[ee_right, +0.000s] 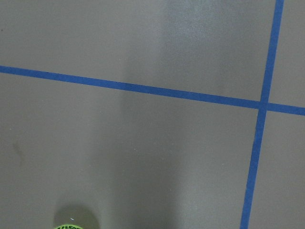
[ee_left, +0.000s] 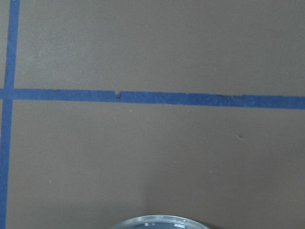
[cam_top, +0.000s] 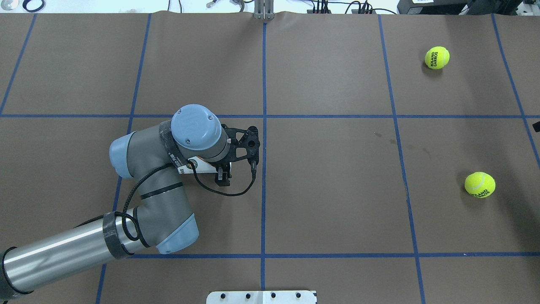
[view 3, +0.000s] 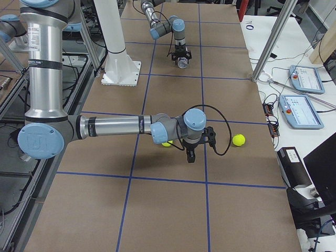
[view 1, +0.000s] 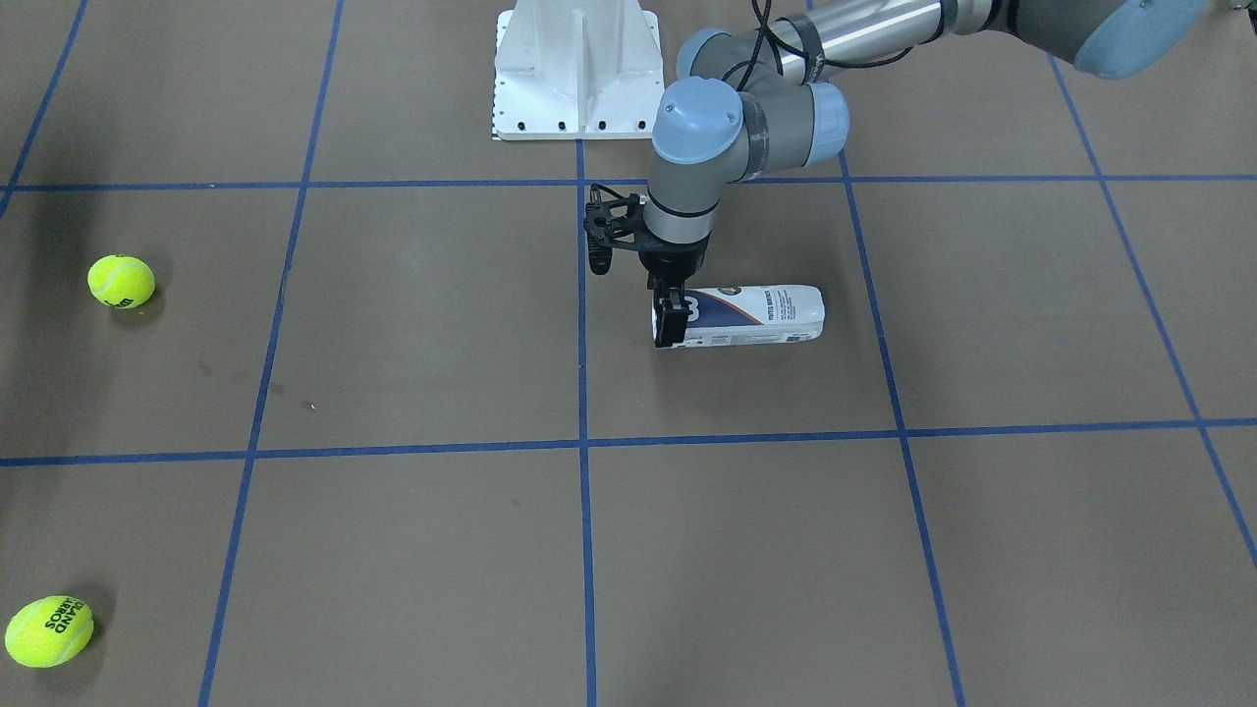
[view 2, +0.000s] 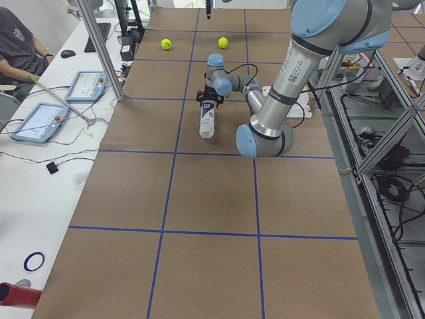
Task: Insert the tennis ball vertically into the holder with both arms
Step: 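Close the left gripper on the can's open end, then tip the can upright with the left gripper, open end up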
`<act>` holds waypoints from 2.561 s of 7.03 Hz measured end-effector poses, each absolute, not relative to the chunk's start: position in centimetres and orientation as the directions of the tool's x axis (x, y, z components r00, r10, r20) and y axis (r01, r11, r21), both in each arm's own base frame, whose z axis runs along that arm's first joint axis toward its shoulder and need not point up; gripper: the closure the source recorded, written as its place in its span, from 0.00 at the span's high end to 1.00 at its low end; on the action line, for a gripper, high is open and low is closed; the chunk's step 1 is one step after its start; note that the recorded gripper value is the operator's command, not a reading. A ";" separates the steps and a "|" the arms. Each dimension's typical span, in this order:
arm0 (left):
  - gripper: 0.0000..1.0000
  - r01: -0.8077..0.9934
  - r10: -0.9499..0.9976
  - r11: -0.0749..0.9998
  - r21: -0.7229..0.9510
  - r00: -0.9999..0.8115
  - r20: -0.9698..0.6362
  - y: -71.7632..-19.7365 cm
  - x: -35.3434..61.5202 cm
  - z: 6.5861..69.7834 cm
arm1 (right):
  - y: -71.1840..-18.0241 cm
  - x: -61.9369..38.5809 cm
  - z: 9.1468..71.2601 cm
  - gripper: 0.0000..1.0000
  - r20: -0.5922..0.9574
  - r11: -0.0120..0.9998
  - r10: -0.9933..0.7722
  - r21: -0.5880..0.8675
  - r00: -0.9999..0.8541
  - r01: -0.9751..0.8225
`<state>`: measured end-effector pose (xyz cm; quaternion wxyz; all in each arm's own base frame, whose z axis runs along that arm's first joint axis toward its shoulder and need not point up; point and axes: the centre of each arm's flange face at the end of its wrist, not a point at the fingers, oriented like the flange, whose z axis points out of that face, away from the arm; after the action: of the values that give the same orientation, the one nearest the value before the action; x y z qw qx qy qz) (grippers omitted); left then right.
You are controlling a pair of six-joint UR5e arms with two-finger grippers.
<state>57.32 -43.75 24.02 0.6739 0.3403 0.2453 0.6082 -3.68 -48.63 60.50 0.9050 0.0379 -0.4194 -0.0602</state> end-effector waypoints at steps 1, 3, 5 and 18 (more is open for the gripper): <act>0.97 -0.654 0.986 0.029 0.756 0.145 0.088 -43.8 57.3 24.0 | -48.6 -3.7 60.5 0.99 0.756 0.990 -0.141 0.119 0.639 0.077; 0.97 -0.657 0.984 0.030 0.754 0.150 0.091 -43.9 57.3 24.1 | -48.7 -3.7 60.4 0.99 0.759 0.990 -0.141 0.119 0.636 0.078; 0.90 -0.659 0.984 0.031 0.752 0.154 0.095 -43.9 57.3 24.2 | -48.6 -3.7 60.5 0.99 0.759 0.990 -0.141 0.118 0.635 0.078; 0.42 0.053 0.891 0.256 0.965 0.374 -0.257 -45.1 51.7 11.8 | -48.9 -3.8 59.4 0.99 0.761 0.988 -0.154 0.138 0.630 0.075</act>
<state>51.70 -45.05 11.78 0.6478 0.5169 0.4567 0.3235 -3.80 -48.90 59.44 0.9016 0.0467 -0.4253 -0.0636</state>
